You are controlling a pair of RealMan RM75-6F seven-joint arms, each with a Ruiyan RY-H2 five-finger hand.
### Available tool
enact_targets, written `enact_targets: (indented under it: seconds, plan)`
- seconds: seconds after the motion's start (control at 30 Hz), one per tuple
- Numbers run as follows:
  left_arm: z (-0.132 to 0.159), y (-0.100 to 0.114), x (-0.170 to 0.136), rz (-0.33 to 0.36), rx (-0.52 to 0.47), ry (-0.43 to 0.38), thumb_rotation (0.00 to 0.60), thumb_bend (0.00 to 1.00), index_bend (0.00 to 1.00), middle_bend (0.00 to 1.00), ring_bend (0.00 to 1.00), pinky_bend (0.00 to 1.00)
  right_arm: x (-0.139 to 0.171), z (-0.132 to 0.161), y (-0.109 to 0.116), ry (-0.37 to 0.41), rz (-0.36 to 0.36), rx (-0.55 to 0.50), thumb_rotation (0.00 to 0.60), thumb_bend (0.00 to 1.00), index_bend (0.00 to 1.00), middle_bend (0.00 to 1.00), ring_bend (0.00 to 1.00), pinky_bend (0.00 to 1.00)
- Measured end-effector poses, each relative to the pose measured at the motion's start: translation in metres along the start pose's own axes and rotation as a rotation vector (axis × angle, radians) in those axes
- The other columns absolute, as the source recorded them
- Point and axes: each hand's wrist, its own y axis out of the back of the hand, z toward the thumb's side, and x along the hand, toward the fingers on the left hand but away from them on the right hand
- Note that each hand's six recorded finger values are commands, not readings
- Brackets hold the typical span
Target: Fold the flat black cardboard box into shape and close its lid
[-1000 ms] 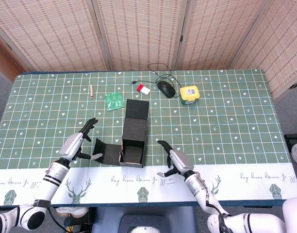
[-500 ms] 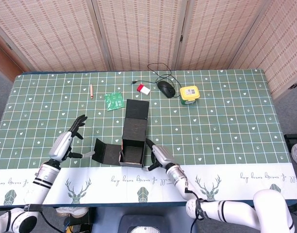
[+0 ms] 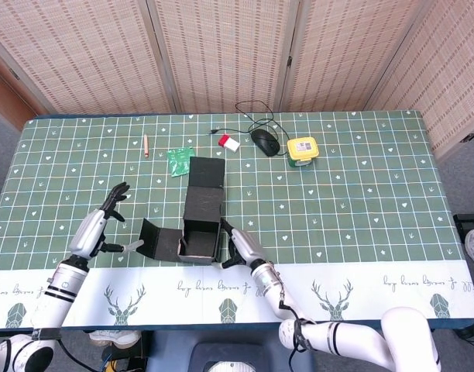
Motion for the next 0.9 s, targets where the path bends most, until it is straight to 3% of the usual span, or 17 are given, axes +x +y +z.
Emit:
enact_targets:
  seconds: [0.17, 0.43, 0.77, 0.9]
  plan:
    - [-0.006, 0.008, -0.001, 0.033, -0.013, 0.008, 0.6, 0.04, 0.0, 0.0, 0.15, 0.39, -0.006, 0.003, -0.002, 0.016, -0.034, -0.058, 0.6, 0.34, 0.32, 0.4, 0.8, 0.97]
    - [-0.015, 0.023, -0.003, 0.081, 0.04, 0.017, 0.6, 0.04, 0.0, 0.0, 0.18, 0.39, -0.002, 0.007, 0.01, 0.047, -0.049, -0.188, 0.6, 0.34, 0.34, 0.42, 0.8, 0.97]
    - [-0.044, 0.04, 0.003, 0.149, 0.17, 0.071, 0.6, 0.04, 0.0, 0.0, 0.23, 0.43, 0.039, 0.01, 0.067, 0.125, -0.044, -0.367, 0.6, 0.36, 0.34, 0.42, 0.8, 0.97]
    - [-0.062, 0.033, 0.008, 0.168, 0.152, 0.121, 0.6, 0.04, 0.0, 0.0, 0.23, 0.43, 0.06, 0.011, 0.09, 0.172, -0.052, -0.421, 0.6, 0.36, 0.34, 0.42, 0.8, 0.97]
